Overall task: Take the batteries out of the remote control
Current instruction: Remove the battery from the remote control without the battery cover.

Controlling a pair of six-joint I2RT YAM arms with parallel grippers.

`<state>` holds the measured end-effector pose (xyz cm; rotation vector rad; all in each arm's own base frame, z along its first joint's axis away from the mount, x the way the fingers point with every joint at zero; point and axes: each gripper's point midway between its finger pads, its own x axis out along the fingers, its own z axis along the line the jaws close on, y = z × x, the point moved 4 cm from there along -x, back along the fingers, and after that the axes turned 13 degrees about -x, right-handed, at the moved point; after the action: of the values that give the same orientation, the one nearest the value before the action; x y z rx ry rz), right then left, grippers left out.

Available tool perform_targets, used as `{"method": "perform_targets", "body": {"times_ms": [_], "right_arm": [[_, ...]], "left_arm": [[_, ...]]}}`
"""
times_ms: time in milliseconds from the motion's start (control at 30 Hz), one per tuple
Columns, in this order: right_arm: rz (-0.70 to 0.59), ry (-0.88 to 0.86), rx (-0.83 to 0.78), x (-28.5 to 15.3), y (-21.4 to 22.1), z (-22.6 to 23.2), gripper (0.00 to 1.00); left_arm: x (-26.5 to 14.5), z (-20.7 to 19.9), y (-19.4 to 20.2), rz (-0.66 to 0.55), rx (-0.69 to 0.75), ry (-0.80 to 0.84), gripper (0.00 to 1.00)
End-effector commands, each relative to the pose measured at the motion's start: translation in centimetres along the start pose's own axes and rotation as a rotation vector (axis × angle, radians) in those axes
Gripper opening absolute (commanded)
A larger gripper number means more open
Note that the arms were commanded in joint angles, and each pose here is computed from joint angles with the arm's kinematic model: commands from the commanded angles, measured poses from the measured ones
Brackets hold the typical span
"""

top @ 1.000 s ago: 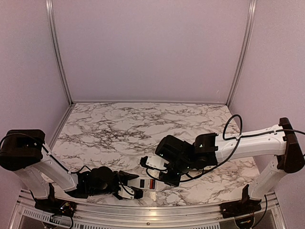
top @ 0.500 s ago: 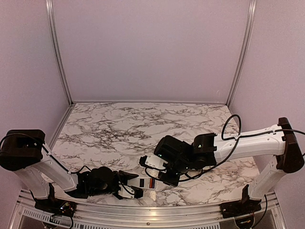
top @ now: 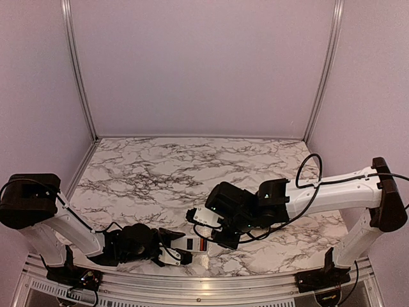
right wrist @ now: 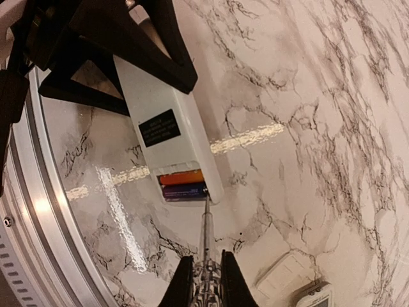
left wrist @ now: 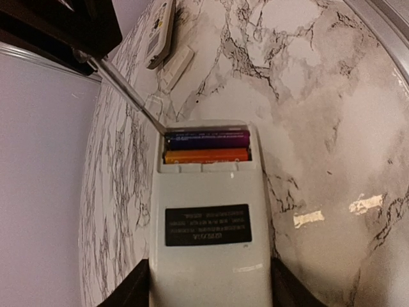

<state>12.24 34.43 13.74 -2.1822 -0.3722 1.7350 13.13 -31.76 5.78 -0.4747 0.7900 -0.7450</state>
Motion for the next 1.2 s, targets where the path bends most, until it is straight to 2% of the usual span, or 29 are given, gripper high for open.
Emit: {"method": "perform_targets", "body": {"times_ms": [0,700,1167], "right_arm": [[0.027,-0.27,-0.05,1.0,0.4,5.9,0.0],[0.035,-0.269,-0.045,1.0,0.4,6.3,0.0],[-0.005,-0.175,-0.027,0.2,0.0,4.9,0.0]], "left_arm": [[0.7,5.1,-0.9,0.025,-0.094,-0.244,0.0],[0.7,5.7,-0.8,0.033,-0.108,-0.268,0.0],[0.7,5.5,-0.8,0.029,-0.107,-0.259,0.0]]}}
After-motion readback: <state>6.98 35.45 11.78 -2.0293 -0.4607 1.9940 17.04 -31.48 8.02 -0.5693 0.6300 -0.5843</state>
